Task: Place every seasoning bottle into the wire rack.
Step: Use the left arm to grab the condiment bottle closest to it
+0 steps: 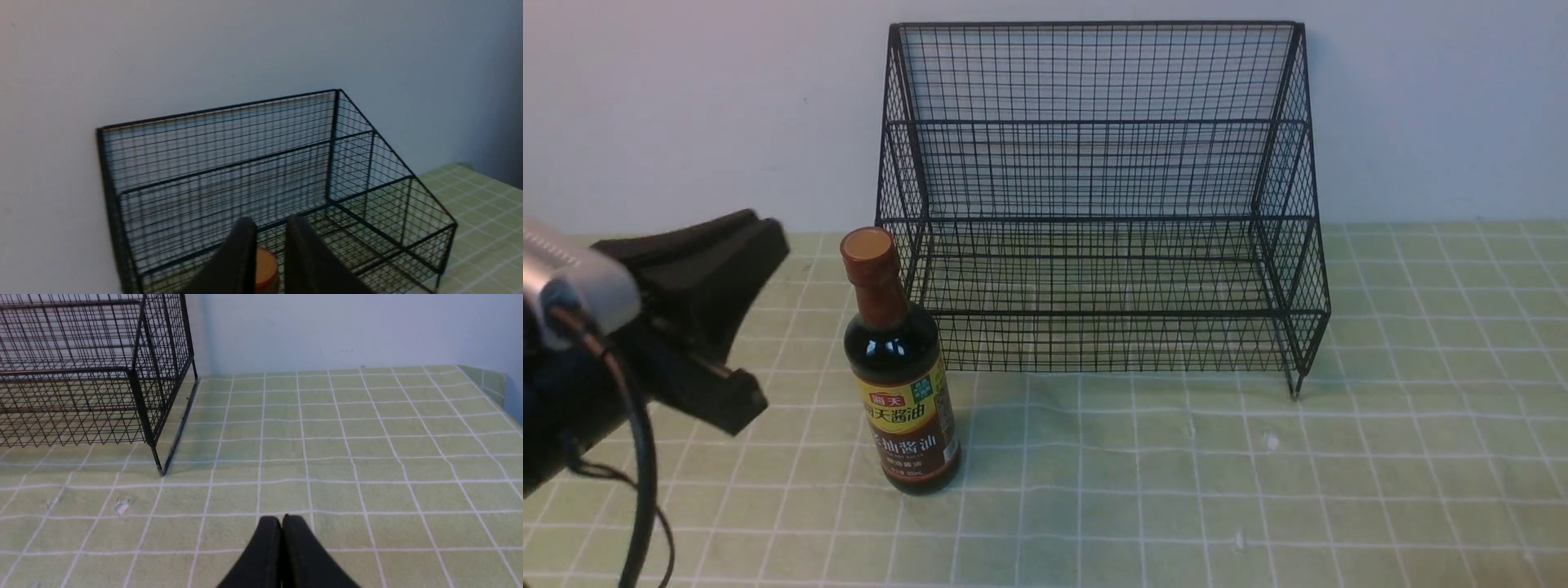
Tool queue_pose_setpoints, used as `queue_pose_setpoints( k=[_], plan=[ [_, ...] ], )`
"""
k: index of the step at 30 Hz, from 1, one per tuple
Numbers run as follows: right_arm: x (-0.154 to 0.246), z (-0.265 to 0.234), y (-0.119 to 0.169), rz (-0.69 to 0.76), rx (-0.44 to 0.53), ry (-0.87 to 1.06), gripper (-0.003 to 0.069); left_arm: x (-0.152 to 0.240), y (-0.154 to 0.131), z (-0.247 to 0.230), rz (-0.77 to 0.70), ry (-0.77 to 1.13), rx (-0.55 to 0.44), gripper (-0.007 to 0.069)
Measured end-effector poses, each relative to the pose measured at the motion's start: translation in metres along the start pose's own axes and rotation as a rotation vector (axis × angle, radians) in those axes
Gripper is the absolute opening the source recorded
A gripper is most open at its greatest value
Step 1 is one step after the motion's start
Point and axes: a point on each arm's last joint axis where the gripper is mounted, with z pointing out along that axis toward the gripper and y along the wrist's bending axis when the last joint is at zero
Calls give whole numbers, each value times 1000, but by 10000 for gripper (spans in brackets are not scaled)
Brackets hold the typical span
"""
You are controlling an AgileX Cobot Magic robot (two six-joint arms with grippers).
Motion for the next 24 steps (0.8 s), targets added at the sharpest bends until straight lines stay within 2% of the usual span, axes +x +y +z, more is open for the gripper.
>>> queue_pose_setpoints(
  k=[5,7,8,9,11,15,19,24],
  plan=[
    [0,0,0,0,0,0,-15,0,13,28,-27,33,50,342],
    [0,0,0,0,0,0,-15,-1,18,37,-32,40,56,452],
    [0,0,0,0,0,0,-15,-1,18,37,-35,43,83,452],
    [0,0,0,0,0,0,-15,-1,21,43,-40,40,71,523],
    [0,0,0,0,0,0,-15,0,25,52,-46,42,85,585],
    [0,0,0,0,0,0,-15,10,31,66,-63,60,138,644],
    [0,0,0,0,0,0,-15,26,32,74,-37,103,201,646],
    [0,0,0,0,0,0,-15,42,36,81,-48,157,213,646]
  ],
)
